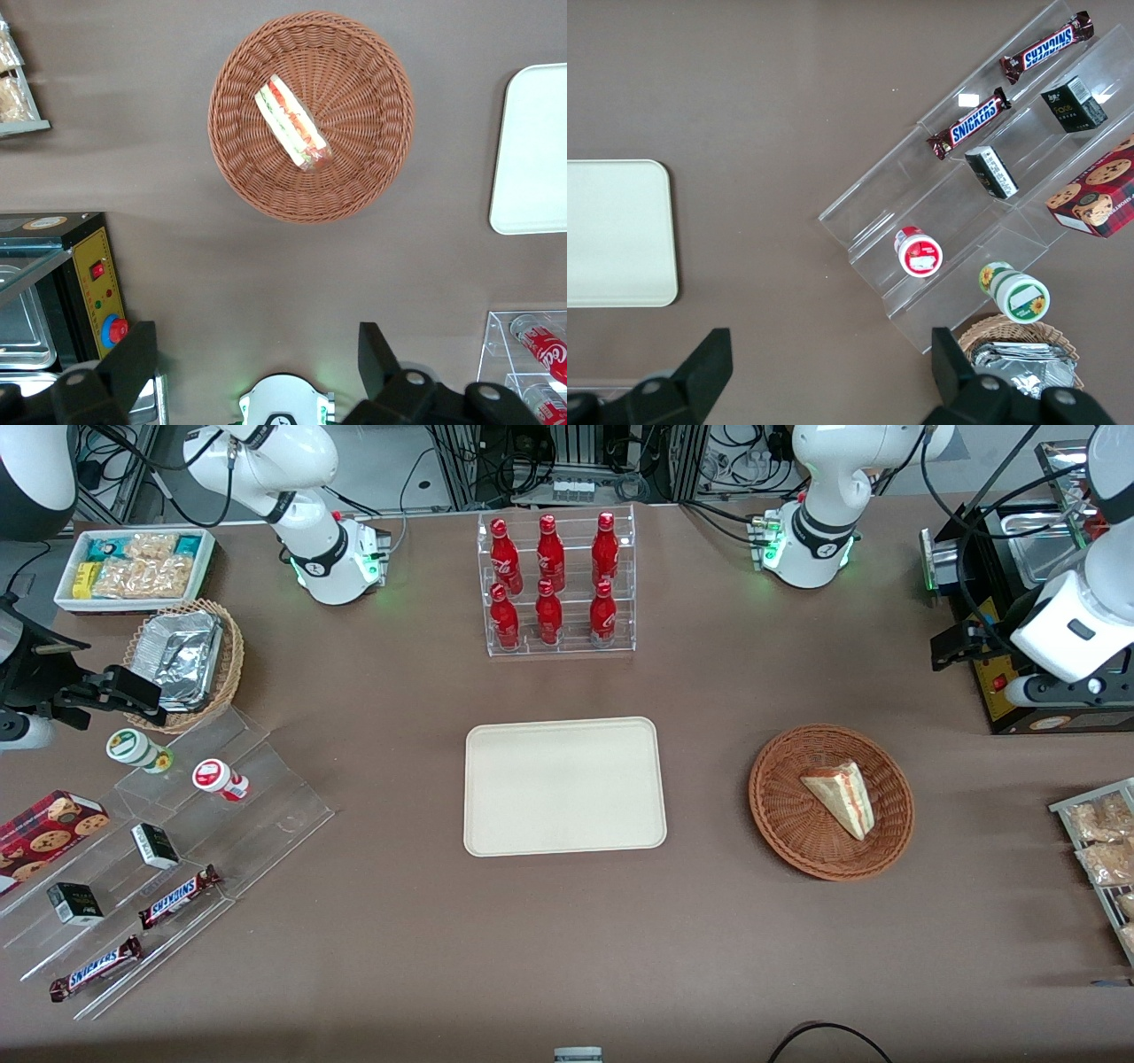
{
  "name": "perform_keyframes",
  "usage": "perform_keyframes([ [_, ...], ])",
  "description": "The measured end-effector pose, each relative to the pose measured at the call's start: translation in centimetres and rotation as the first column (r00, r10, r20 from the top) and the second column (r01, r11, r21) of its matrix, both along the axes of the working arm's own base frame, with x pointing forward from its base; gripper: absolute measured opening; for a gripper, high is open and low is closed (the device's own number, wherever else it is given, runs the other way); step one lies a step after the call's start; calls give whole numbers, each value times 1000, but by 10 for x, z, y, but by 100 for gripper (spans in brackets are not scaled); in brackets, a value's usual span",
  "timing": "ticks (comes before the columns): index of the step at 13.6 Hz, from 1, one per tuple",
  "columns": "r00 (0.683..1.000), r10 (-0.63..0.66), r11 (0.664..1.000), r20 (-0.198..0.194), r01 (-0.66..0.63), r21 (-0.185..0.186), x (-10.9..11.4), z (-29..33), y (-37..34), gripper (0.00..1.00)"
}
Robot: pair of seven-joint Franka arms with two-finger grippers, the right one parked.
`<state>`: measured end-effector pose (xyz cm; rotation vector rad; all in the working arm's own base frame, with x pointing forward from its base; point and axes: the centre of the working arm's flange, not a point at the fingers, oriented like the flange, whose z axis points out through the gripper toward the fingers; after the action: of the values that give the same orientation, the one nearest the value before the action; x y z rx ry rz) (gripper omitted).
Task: Place sandwich from basket to tray
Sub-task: 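Move the left gripper over the wrapped sandwich in the wicker basket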
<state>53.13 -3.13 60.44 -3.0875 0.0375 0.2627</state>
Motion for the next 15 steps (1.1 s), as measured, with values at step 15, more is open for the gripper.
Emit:
perform_keyframes([
  [15, 996, -49, 999, 76, 50, -9, 11, -135, -22, 100],
])
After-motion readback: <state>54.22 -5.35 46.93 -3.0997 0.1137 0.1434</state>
